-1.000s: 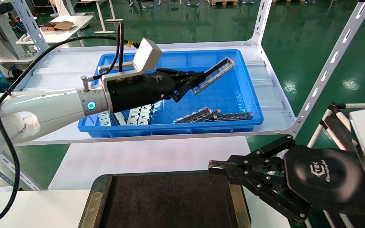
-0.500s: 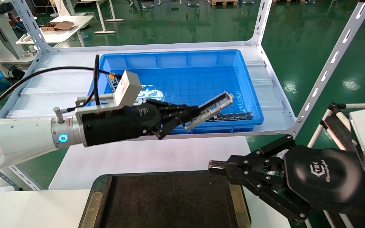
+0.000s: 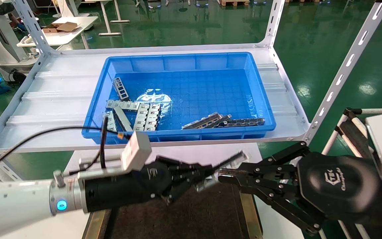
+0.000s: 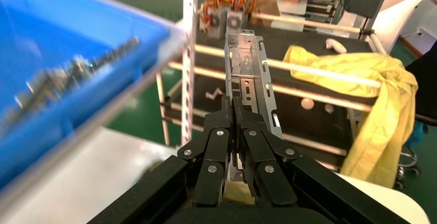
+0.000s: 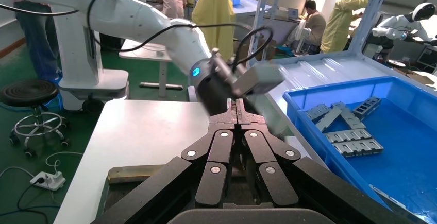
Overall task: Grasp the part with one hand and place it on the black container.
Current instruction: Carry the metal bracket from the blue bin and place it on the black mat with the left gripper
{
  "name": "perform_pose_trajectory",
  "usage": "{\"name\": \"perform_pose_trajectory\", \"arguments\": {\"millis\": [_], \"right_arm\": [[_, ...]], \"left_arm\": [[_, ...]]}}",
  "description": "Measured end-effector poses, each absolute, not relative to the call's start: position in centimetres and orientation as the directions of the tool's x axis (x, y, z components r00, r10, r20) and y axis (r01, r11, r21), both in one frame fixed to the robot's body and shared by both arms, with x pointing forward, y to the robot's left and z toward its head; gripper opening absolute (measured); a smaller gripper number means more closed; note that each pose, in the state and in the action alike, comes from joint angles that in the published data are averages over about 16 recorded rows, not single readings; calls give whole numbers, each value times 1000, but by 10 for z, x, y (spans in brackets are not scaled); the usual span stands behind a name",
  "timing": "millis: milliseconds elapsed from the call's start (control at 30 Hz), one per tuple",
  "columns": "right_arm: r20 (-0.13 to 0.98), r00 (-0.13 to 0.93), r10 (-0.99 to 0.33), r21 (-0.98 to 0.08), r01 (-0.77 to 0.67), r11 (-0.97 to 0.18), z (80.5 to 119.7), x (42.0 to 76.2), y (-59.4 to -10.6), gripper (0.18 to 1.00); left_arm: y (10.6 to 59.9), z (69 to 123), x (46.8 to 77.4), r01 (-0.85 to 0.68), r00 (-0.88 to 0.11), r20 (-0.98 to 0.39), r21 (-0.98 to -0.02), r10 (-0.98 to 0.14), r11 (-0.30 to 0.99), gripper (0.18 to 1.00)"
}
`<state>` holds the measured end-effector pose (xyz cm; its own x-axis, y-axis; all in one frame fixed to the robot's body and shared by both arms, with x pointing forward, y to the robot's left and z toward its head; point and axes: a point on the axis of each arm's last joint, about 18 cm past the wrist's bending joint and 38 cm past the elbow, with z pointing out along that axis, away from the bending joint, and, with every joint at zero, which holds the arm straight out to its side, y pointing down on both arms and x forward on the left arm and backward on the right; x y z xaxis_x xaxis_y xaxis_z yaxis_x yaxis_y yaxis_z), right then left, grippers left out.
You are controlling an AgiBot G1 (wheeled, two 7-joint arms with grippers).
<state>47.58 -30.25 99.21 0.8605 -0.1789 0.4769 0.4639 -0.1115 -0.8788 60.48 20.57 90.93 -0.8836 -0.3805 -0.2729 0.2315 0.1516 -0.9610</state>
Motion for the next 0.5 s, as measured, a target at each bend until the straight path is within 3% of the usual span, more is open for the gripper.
{"name": "perform_pose_trajectory", "arguments": {"millis": [500], "right_arm": [[477, 861, -179, -879, 464, -112, 992, 476, -303, 191]], "left_arm": [[196, 813, 583, 8, -843, -79, -991, -532, 136, 192]]}}
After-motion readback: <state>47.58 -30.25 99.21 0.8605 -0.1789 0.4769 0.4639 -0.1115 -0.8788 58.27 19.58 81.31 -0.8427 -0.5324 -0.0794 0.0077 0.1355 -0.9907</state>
